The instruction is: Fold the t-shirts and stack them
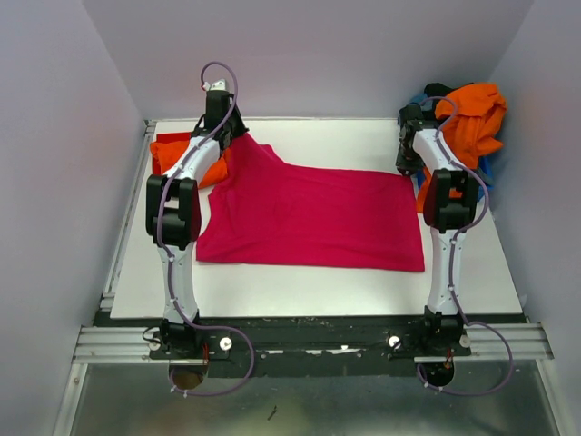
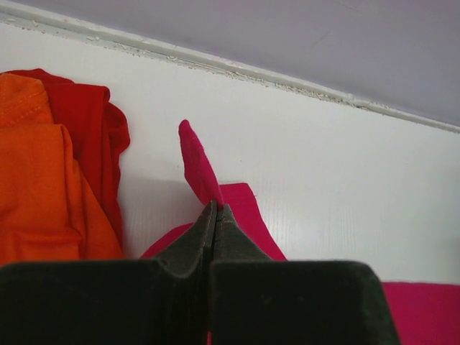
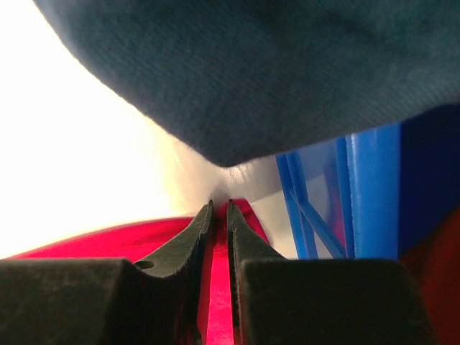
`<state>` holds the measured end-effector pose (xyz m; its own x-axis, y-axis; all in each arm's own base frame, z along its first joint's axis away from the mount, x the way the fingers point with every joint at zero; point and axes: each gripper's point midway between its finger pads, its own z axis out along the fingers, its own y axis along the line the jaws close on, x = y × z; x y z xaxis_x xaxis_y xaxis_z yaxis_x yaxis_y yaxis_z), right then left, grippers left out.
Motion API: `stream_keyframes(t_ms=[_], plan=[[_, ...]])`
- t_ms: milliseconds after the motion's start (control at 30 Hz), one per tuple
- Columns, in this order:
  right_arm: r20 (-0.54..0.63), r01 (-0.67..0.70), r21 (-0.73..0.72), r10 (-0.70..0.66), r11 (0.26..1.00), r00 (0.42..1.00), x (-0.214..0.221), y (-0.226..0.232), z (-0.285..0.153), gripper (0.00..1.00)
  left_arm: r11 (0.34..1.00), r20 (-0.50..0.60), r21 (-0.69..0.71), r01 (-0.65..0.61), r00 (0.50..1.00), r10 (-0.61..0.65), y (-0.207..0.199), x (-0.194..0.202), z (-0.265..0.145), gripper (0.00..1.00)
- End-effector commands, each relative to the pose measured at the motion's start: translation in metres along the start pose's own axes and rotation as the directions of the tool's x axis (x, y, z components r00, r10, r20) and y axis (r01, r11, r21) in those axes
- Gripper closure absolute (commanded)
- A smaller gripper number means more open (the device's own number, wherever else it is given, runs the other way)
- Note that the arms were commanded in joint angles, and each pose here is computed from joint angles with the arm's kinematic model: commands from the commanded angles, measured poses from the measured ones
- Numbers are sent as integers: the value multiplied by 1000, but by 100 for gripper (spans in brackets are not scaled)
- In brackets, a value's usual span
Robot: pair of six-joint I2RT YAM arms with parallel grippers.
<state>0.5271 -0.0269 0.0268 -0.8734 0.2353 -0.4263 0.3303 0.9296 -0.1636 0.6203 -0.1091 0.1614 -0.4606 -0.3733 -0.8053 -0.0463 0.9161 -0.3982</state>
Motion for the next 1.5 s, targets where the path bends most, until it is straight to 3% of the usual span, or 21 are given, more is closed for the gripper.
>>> stream_keyframes(t_ms=[0,200,467,767,1467], plan=[[-14,-11,-37,11,999,1000,0,4,-11,84,1000,6,5,-20,1000,20,0,-6,-2,100],[48,-26,-31,27,999,998,-15,-3,-32,99,1000,8,6,-24,1000,24,-2,-8,-4,100],[82,-36,-51,40,998,996,-18,-8,-55,99,1000,15,-8,-25,1000,25,0,-10,-9,100],[29,-40,-83,43,996,999,6,-6,-61,99,998,29,-23,-50,998,50,-2,-7,-26,100],[29,-90,-117,94,989,995,65,-29,-104,99,995,82,-12,-101,991,101,1,17,-114,100]])
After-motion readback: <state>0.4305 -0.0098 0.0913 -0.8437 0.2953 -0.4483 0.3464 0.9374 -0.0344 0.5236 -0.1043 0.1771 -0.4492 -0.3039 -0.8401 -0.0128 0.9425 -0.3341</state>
